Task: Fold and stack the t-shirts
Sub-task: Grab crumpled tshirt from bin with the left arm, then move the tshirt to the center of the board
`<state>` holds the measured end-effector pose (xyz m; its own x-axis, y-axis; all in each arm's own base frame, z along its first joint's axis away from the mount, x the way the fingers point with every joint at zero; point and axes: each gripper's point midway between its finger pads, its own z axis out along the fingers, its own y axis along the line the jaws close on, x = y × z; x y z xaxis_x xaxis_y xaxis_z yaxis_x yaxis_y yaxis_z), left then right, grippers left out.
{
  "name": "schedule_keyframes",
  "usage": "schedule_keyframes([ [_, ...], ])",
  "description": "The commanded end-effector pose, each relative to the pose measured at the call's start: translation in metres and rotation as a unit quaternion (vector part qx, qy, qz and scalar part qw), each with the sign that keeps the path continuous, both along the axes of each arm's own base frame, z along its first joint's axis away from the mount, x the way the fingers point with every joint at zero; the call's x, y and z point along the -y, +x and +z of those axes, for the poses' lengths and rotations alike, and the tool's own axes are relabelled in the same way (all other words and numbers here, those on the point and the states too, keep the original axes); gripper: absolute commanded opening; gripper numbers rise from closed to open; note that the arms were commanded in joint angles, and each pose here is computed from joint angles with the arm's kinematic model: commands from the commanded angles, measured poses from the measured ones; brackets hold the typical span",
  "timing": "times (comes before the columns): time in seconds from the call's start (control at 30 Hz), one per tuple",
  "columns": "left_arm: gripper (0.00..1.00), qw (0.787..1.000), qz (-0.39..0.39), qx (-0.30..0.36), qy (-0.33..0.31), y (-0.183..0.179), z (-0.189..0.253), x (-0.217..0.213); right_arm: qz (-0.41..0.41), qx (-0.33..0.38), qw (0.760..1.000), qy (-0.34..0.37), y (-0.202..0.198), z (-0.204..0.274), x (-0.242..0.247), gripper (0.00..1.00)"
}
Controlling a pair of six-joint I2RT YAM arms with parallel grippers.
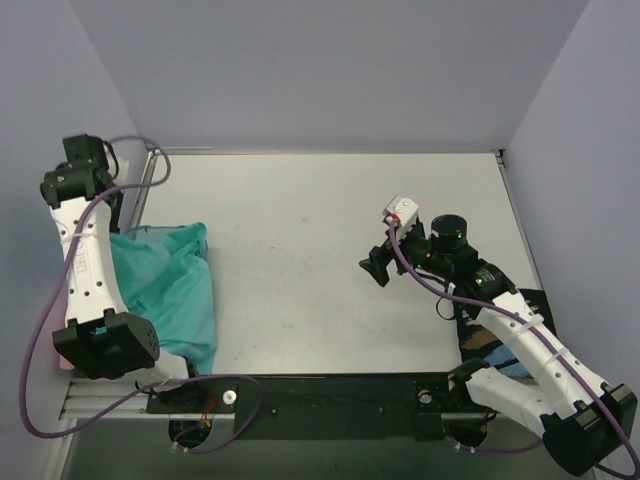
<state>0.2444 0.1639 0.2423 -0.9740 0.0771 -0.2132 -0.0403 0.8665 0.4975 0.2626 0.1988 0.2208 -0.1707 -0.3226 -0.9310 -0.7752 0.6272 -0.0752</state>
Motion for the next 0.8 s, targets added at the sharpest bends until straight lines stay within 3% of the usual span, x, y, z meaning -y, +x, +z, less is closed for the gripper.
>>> schedule_keyframes([
  [0.0, 0.0, 0.979, -0.068, 0.175, -0.078, 0.033, 0.117, 0.049, 0.006, 0.01, 1.0, 0.025, 0.004, 0.039, -0.01, 1.0],
  [0.07, 0.0, 0.954, -0.119, 0.254, -0.102, 0.056, 0.162, 0.084, 0.006, 0.0, 0.999, 0.037, 0.005, 0.055, -0.014, 1.0],
  [0.13, 0.0, 0.917, -0.242, 0.29, -0.128, 0.07, 0.188, 0.16, -0.002, -0.011, 0.998, 0.055, 0.009, 0.076, -0.017, 1.0],
  [0.3, 0.0, 0.844, -0.409, 0.306, -0.165, 0.068, 0.208, 0.274, -0.039, -0.051, 0.992, 0.107, 0.021, 0.121, -0.019, 1.0],
  [0.57, 0.0, 0.694, -0.594, 0.308, -0.266, 0.033, 0.221, 0.445, -0.122, -0.093, 0.967, 0.204, 0.044, 0.159, 0.027, 1.0],
  [0.67, 0.0, 0.677, -0.592, 0.277, -0.338, 0.028, 0.204, 0.48, -0.138, -0.09, 0.967, 0.196, 0.039, 0.156, 0.04, 1.0],
  [0.77, 0.0, 0.674, -0.604, 0.206, -0.372, 0.031, 0.154, 0.511, -0.17, -0.1, 0.963, 0.186, 0.036, 0.146, 0.053, 1.0],
])
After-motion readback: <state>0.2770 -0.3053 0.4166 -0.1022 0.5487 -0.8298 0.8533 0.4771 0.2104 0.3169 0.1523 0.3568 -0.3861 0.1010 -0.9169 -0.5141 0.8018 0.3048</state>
